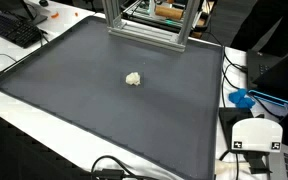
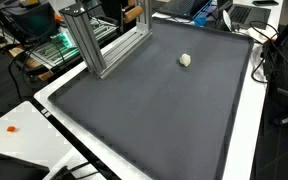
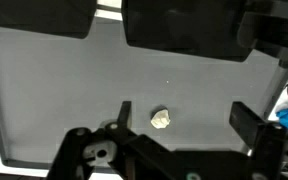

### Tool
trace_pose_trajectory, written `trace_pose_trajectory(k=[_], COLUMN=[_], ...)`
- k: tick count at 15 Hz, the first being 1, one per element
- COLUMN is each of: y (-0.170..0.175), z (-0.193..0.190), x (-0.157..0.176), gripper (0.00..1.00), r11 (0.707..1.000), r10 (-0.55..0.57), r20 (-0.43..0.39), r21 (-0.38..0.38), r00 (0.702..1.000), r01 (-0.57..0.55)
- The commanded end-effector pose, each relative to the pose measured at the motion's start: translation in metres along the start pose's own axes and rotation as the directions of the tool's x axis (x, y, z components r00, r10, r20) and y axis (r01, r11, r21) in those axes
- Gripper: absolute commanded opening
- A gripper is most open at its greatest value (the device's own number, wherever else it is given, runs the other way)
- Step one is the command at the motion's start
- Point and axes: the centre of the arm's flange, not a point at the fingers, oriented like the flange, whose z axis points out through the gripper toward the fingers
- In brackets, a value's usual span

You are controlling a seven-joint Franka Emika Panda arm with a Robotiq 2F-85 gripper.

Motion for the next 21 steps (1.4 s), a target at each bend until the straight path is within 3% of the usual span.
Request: trace_pose_trajectory(k=[1,3,6,9,14,21], y=[0.000,-0.004,-0.035,-0.065,-0.104,-0.120], z=[0.000,0.000,-0.005,-0.010,-0.007,0.010], x=[0.000,0.000,-0.004,-0.009,-0.028,-0.044], gripper=[1.00,1.00,1.00,1.00,1.00,1.00], r11=[1.000,1.000,0.989,0.975,0.982,0.982], r10=[0.000,0.007,0.144,0.212,0.187,0.187], r20=[0.000,0.000,0.013,0.029,-0.004,-0.003], r21=[0.000,0.004,0.032,0.060,0.013,-0.034], r00=[1.000,1.000,0.990,0.977,0.982,0.982], r01=[0.000,-0.007,-0.144,-0.214,-0.187,-0.187])
